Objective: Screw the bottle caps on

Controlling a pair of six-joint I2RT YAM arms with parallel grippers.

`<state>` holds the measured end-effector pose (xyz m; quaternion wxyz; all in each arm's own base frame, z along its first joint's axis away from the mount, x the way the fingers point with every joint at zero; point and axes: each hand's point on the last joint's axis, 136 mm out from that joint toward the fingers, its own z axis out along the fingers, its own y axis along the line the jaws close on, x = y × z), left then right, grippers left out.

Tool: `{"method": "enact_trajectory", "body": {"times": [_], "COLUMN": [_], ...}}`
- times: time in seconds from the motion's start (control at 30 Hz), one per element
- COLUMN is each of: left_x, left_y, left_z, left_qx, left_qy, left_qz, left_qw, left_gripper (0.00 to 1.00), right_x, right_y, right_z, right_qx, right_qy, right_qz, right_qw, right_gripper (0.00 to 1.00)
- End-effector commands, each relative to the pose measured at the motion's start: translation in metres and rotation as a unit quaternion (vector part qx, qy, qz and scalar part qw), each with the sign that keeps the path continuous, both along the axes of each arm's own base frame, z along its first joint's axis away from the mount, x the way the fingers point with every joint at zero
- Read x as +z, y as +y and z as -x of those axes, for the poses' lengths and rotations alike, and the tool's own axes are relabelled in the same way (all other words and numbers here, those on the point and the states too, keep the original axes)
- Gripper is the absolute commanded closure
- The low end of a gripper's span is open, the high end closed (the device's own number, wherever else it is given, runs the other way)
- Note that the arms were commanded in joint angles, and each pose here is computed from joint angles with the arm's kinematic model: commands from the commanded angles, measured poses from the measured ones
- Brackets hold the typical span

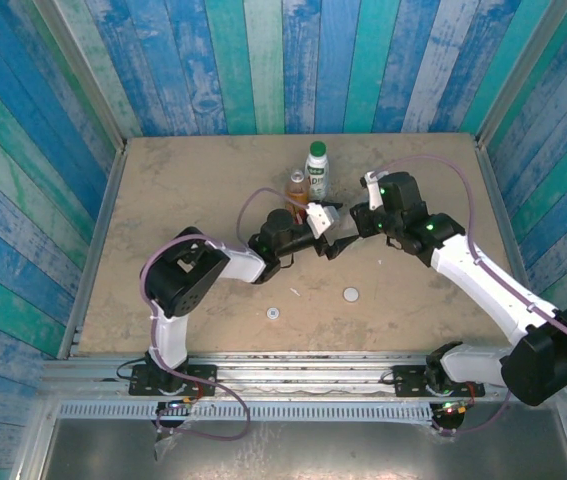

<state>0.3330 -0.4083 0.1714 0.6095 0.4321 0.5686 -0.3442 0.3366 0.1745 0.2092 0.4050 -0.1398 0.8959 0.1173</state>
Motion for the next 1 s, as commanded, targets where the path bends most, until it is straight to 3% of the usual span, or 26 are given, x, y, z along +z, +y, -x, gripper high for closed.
{"method": "enact_trajectory", "body": {"times": [0.0, 0.47, 0.63, 0.83, 0.97], "left_x": [-0.022, -0.026, -0.016, -0.015, -0.020], "left_y": [-0.011, -0.021, -0.016, -0.003, 0.012], "left_z": [0.002, 0.002, 0.008, 0.022, 0.036], "left_qx": [-0.015, -0.029, -0.030, -0.032, -0.028], "left_qy": [0.011, 0.021, 0.021, 0.030, 0.037], "left_qz": [-0.021, -0.039, -0.011, 0.008, 0.010], "left_qw": [1.000, 0.999, 0.999, 0.999, 0.999], "left_gripper": [0.14, 0.34, 0.46, 0.48, 0.48], "right_x": [0.011, 0.008, 0.013, 0.038, 0.053], "right_y": [0.001, 0.006, 0.009, 0.017, 0.018], "right_z": [0.006, 0.014, 0.018, 0.026, 0.034], "right_qx": [0.004, 0.025, 0.036, 0.074, 0.096], "right_qy": [-0.006, 0.003, -0.003, -0.039, -0.080], "right_qz": [-0.008, -0.009, -0.018, -0.046, -0.053], "right_qw": [1.000, 1.000, 0.999, 0.995, 0.991], "right_gripper": [0.67, 0.66, 0.54, 0.32, 0.27]}}
